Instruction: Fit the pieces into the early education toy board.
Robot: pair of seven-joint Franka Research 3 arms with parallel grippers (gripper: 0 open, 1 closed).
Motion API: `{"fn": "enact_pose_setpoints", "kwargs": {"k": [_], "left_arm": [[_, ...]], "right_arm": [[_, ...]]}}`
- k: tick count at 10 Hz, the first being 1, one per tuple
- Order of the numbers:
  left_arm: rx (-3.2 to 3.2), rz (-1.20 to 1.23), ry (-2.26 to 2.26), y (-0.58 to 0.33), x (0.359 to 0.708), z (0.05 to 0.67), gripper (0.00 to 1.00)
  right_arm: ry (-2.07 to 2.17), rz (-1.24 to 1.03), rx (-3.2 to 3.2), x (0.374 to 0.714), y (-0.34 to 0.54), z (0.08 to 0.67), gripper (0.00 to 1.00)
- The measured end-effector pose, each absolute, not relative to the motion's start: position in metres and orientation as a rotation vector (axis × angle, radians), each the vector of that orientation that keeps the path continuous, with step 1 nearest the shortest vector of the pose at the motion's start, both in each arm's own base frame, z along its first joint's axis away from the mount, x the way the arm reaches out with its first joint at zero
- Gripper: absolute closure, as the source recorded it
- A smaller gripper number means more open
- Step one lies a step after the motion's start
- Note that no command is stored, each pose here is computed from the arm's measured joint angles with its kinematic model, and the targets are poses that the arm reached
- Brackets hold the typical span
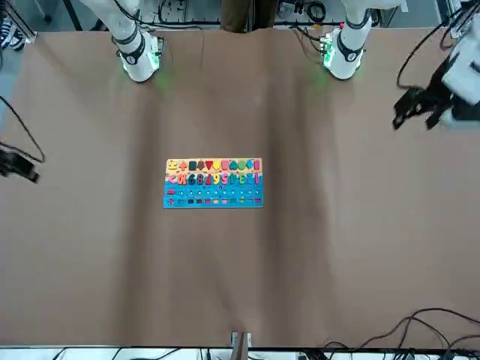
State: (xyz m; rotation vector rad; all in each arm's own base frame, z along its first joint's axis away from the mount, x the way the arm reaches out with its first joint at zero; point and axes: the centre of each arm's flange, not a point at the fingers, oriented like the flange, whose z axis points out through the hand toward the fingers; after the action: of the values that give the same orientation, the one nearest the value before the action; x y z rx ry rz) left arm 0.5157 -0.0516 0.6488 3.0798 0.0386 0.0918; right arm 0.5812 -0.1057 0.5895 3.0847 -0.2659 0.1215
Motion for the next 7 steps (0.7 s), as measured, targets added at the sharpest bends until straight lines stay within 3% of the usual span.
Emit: {"fn": "enact_pose_setpoints", "kwargs": {"k": [2,7], "left_arm": [[3.088,0.087,0.038,-0.044,0.505,0.650,0.00],[3.125,0.011,0.001,-0.056,0.519,0.626,0.00]], "right_arm": [[-0.255,0.114,3.072,0.565,-0.099,0.617,0.01],[-0.208,0.041,3.095,0.567,-0.077,0.606,0.01]]}}
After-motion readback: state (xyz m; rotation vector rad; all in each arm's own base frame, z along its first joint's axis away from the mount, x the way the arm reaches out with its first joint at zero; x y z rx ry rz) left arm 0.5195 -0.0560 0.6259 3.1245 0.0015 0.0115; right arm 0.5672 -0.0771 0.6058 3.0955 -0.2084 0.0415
